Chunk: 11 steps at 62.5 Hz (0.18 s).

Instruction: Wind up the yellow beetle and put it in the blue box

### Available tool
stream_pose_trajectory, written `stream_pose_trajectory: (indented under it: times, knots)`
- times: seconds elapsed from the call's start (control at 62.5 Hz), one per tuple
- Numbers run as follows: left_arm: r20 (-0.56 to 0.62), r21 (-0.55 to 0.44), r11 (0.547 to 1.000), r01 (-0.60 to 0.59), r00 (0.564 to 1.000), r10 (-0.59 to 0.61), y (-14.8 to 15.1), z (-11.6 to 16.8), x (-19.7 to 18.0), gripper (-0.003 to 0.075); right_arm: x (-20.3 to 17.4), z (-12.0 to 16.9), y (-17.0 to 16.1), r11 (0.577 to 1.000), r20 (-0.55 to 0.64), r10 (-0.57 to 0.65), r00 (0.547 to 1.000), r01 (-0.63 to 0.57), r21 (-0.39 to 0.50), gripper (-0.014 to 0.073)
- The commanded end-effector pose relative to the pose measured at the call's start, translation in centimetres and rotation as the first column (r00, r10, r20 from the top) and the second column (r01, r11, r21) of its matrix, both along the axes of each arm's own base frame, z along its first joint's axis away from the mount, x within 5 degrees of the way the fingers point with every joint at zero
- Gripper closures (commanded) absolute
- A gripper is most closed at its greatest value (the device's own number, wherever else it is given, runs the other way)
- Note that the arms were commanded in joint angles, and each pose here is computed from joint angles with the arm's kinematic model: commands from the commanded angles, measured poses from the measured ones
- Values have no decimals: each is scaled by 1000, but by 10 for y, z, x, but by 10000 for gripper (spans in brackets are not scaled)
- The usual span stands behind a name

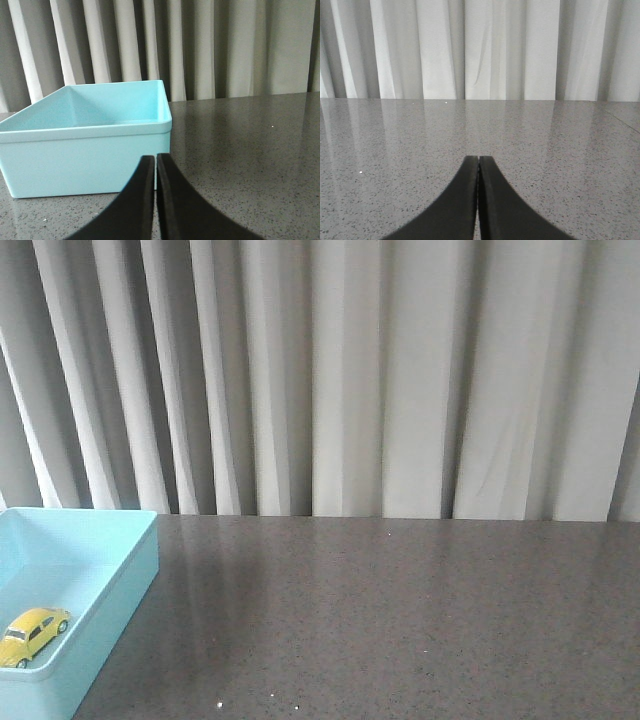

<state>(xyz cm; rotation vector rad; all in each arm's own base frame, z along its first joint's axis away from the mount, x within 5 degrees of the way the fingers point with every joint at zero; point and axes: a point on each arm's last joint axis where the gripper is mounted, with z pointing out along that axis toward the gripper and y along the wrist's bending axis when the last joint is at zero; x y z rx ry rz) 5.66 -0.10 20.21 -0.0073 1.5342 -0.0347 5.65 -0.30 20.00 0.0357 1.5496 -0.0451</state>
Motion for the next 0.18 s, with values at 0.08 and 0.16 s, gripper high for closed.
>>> stream_pose_trajectory:
  times: [0.08, 0.16]
  knots:
    - [101, -13, 1000, 7, 995, -5, 0, 11, -2, 725, -1, 6, 0, 1000, 84, 0, 996, 0, -6, 601]
    - [101, -13, 1000, 7, 995, -5, 0, 11, -2, 725, -1, 6, 0, 1000, 84, 0, 996, 0, -6, 601]
